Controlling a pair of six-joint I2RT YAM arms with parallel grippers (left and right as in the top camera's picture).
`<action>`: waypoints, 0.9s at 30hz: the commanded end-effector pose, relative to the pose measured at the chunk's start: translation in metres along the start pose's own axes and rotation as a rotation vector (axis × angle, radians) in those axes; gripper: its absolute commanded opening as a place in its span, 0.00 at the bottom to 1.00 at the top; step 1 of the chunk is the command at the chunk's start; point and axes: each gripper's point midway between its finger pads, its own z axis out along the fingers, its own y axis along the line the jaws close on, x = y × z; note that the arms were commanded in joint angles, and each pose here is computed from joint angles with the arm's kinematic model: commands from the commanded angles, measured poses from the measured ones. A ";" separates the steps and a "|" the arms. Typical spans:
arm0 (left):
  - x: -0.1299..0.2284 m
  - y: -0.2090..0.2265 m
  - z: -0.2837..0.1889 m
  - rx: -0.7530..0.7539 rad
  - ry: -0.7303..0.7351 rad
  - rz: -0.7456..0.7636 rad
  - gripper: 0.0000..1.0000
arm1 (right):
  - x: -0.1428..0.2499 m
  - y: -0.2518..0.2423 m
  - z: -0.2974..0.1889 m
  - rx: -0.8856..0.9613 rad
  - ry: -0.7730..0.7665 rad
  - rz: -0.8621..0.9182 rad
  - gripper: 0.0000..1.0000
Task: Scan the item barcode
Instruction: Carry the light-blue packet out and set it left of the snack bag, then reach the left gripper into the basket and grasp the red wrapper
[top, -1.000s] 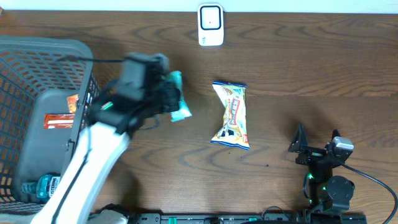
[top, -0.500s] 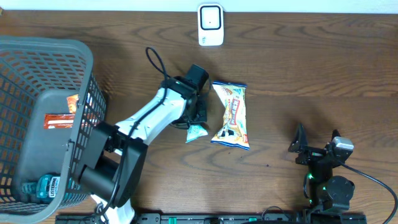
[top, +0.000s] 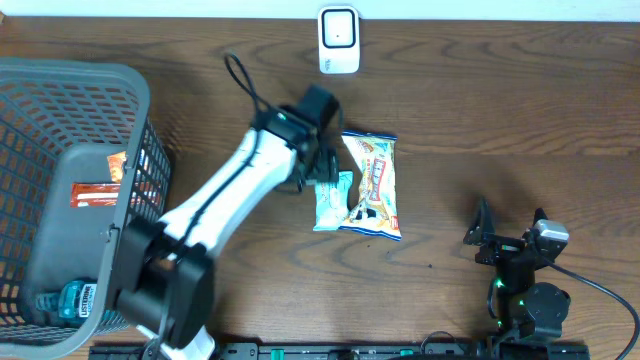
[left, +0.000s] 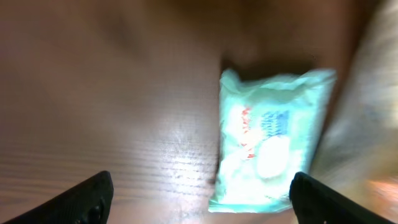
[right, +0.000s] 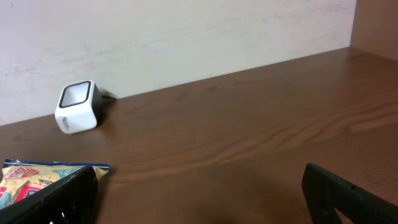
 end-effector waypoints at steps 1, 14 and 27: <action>-0.046 -0.008 -0.094 0.082 -0.255 0.057 0.98 | 0.000 -0.004 0.000 0.018 -0.005 -0.013 0.99; -0.053 0.185 -0.303 -0.442 -0.938 -0.536 0.98 | 0.000 -0.004 0.000 0.018 -0.005 -0.013 0.99; 0.032 0.325 -0.203 -0.555 -0.503 -1.393 0.98 | 0.000 -0.004 0.000 0.018 -0.005 -0.013 0.99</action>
